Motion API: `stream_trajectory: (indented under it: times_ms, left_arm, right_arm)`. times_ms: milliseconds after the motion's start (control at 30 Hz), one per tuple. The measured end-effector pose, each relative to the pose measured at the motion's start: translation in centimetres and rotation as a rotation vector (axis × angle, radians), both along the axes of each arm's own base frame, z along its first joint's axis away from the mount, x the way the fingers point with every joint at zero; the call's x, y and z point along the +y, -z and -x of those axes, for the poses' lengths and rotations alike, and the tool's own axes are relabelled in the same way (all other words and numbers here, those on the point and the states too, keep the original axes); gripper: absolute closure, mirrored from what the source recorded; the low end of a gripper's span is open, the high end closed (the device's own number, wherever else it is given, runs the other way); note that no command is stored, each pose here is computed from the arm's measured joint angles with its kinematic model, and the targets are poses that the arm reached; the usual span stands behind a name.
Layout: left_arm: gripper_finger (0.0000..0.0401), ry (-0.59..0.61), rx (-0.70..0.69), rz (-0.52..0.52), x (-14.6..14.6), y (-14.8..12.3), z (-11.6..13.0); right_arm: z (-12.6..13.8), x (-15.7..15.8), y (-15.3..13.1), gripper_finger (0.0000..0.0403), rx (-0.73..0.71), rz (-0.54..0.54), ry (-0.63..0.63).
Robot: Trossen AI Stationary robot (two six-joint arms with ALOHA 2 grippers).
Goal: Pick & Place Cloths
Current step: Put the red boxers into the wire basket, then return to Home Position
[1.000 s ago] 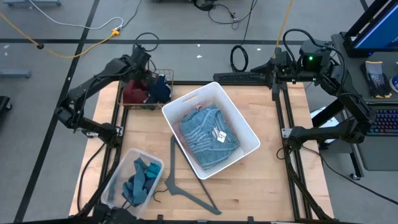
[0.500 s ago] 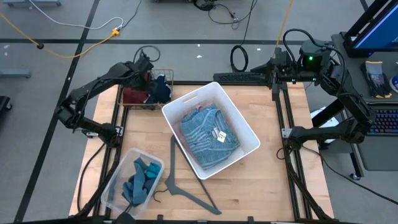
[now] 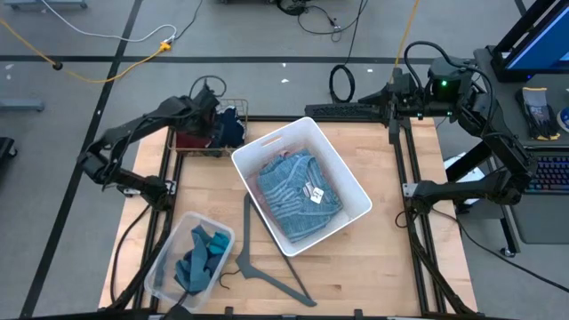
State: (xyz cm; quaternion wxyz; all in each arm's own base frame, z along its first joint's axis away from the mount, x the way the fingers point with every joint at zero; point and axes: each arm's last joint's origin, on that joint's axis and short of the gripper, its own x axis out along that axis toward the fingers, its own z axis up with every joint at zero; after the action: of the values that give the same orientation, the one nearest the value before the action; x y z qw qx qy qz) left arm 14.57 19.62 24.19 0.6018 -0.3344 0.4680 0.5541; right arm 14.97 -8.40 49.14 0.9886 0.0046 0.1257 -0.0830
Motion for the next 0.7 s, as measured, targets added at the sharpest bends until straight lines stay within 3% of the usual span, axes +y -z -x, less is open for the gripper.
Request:
stream_trajectory:
  times_ms: [233,500,700]
  left_arm:
    - [0.0385,0.091,-0.155,-0.208,-0.9,-6.3,-0.5]
    - [0.0385,0.411,-0.495,-0.440,-5.5,-11.9,-1.6]
    - [0.0398,0.596,-0.670,-0.554,-9.9,-14.6,-1.9]
  right_arm:
    - [0.0,0.0,0.2,0.0287,0.018,-0.013,0.000]
    - [1.4,0.8,1.4,0.0289,0.152,-0.015,0.028]
    - [3.3,2.1,2.6,0.0297,0.104,0.013,0.053]
